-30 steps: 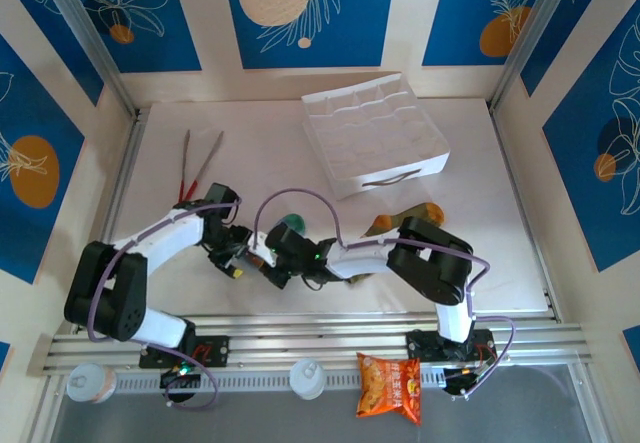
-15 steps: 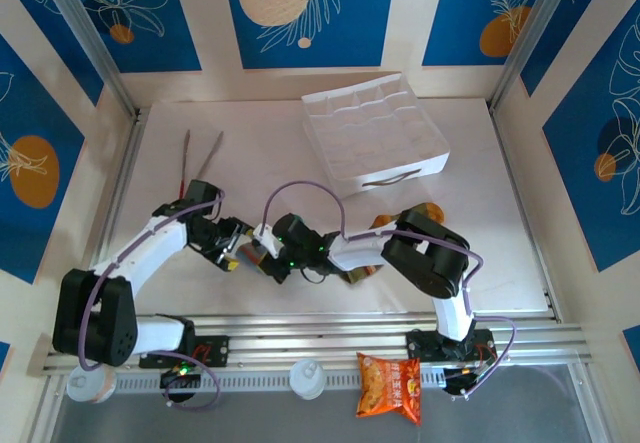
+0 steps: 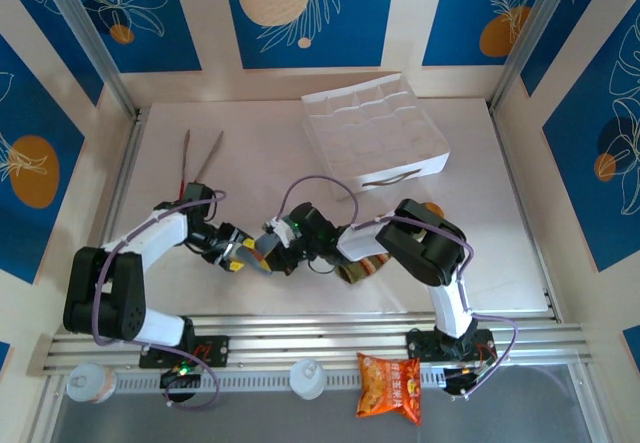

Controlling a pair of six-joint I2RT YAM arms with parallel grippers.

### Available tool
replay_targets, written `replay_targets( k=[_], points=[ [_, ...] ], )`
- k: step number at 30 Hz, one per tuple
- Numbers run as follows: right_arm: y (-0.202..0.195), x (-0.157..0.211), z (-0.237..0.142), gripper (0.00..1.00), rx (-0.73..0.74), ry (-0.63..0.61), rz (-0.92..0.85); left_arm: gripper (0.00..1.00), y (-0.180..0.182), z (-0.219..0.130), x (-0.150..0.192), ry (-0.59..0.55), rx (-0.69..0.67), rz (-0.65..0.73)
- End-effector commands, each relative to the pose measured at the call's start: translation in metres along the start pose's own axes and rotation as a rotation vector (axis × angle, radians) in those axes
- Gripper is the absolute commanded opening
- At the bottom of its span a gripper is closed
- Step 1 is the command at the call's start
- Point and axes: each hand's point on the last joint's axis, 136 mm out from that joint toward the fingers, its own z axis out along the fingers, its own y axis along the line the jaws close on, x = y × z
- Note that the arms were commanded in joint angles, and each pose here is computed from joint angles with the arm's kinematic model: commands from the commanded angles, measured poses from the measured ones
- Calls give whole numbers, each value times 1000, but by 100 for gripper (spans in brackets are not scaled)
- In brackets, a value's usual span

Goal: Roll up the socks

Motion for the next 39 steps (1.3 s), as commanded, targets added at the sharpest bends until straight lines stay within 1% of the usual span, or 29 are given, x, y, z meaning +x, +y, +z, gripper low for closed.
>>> replay_targets(
  k=[1,3,6,8,11,15,20,28,30,34,36,38,39],
  points=[
    [-61,235,-45,0,303,657,528,49,-3,-3,2,23,5,78],
    [-64,240,-47,0,305,663,582,49,-3,-5,-2,-5,-4,109],
    [-67,243,-49,0,299,657,646,51,-8,-11,-8,-73,28,166],
    [-69,244,-51,0,294,654,680,52,-6,-10,-9,-87,33,179],
    [-70,244,-52,0,288,652,702,54,-3,-1,-11,-72,35,167],
    [-72,242,-52,0,275,651,737,56,-13,7,-14,-78,71,180],
    [-75,237,-51,0,252,641,798,56,-7,17,-9,-60,0,172],
    [-79,230,-49,0,240,636,816,56,-8,38,3,-56,-9,156],
    [-79,229,-48,0,240,635,816,55,-5,44,5,-55,-37,156],
    [-81,228,-48,0,245,639,814,45,18,58,6,-48,-130,118],
    [-83,227,-49,0,255,646,802,34,33,60,5,-48,-185,89],
    [-84,224,-50,0,266,654,776,19,47,59,7,-45,-242,61],
    [-85,222,-50,0,273,661,756,15,55,58,9,-38,-274,48]
  ],
)
